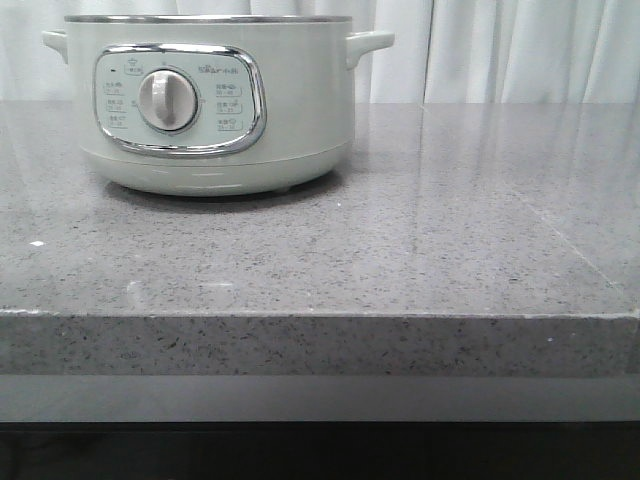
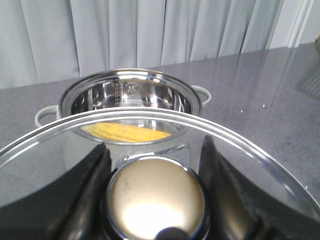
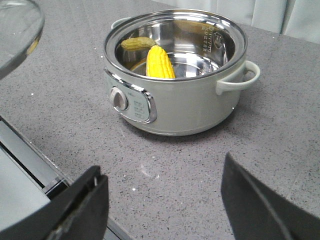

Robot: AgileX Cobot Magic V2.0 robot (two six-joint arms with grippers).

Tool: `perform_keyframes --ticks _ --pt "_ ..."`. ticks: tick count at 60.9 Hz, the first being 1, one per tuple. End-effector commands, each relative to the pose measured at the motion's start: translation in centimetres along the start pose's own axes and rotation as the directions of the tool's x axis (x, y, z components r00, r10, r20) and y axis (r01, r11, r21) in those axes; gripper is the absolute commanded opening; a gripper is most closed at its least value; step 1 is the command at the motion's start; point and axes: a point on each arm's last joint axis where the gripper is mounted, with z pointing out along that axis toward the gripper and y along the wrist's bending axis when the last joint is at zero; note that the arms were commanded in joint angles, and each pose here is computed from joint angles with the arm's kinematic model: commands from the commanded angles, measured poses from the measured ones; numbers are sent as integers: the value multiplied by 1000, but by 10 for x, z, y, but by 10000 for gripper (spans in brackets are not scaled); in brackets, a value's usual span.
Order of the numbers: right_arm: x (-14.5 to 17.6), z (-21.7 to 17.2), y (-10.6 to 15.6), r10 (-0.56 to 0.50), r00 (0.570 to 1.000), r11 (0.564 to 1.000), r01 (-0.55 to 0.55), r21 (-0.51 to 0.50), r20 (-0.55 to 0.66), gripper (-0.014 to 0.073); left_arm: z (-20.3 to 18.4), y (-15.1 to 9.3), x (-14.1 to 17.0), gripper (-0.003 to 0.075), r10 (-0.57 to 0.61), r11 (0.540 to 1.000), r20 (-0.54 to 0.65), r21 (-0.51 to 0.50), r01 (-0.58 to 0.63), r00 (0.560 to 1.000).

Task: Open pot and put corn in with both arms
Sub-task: 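Lower the glass lid back onto the pot with the left gripper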

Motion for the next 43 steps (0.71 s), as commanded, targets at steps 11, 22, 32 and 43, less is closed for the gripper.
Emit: perform_keyframes --ticks 11,22,32,43 --pt "-14 -5 0 -4 994 1000 3 5 108 499 35 2 -51 165 -35 999 192 -2 36 981" --pt "-14 -5 0 -4 994 1000 3 5 108 499 79 5 -69 165 -38 999 171 -10 40 985" --pt "-14 -5 0 -4 994 1000 3 5 108 499 123 9 -80 165 -31 999 182 -24 36 983" --pt "-14 -5 0 -4 994 1000 3 5 108 499 170 13 -85 165 -4 999 171 -41 12 985"
